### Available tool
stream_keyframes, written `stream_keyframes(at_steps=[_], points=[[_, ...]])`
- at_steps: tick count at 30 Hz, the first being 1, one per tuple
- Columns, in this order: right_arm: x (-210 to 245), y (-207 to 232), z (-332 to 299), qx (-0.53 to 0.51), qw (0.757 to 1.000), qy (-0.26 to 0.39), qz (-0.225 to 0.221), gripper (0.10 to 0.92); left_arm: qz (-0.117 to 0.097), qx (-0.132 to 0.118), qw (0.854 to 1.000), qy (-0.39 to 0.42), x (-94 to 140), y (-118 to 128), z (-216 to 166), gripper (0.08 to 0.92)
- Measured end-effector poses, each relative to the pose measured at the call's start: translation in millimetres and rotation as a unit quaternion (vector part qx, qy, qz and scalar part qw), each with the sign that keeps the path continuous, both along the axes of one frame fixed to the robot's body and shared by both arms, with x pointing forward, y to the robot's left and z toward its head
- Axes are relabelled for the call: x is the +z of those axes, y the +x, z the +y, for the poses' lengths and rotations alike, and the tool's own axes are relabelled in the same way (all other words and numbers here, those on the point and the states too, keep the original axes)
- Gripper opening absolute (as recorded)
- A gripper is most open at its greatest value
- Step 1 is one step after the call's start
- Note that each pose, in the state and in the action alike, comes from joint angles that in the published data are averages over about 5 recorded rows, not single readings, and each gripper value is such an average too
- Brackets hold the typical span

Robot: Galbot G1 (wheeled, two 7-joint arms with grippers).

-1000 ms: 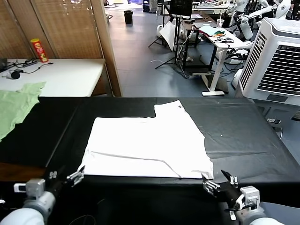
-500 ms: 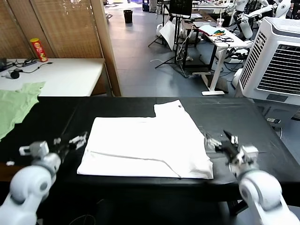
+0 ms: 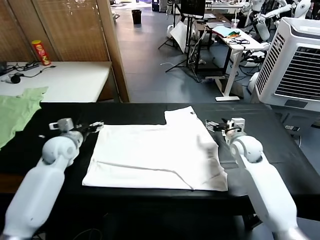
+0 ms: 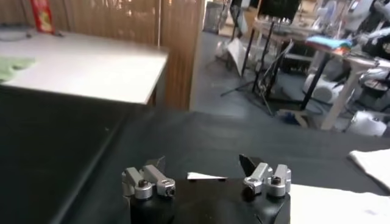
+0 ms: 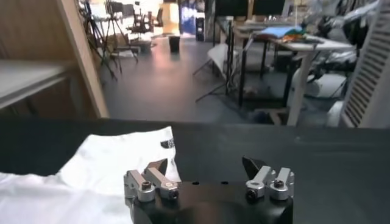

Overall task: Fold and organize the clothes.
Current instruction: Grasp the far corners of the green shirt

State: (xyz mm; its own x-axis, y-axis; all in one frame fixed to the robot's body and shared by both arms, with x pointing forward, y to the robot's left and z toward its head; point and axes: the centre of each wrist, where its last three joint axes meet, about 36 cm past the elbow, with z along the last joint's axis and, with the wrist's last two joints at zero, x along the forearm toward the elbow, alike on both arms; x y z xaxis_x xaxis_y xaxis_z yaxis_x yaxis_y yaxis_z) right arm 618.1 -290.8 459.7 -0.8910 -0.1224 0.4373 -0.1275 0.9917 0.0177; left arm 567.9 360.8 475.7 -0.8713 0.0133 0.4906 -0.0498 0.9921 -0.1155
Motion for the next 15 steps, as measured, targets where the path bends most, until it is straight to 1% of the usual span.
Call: stream_keyframes(at_steps=[3,6,10,15], points=[[-2,20,6,0.01,1.0,-0.002,0.01,0.798,0.011,0.001,1.0,0.004,-5,15,0,0.798],[-6,36,13,0.017,1.0,-0.005,0.02,0.798,0.024,0.001,1.0,0.002,-11,25,2,0.798],[-12,54,23,0.018,0.999,-0.01,0.033,0.798,0.041,-0.001,0.999,-0.003,-21,31,3,0.798],[-23,65,35,0.017,0.998,-0.022,0.057,0.798,0.052,-0.002,0.999,-0.008,-28,35,4,0.798]])
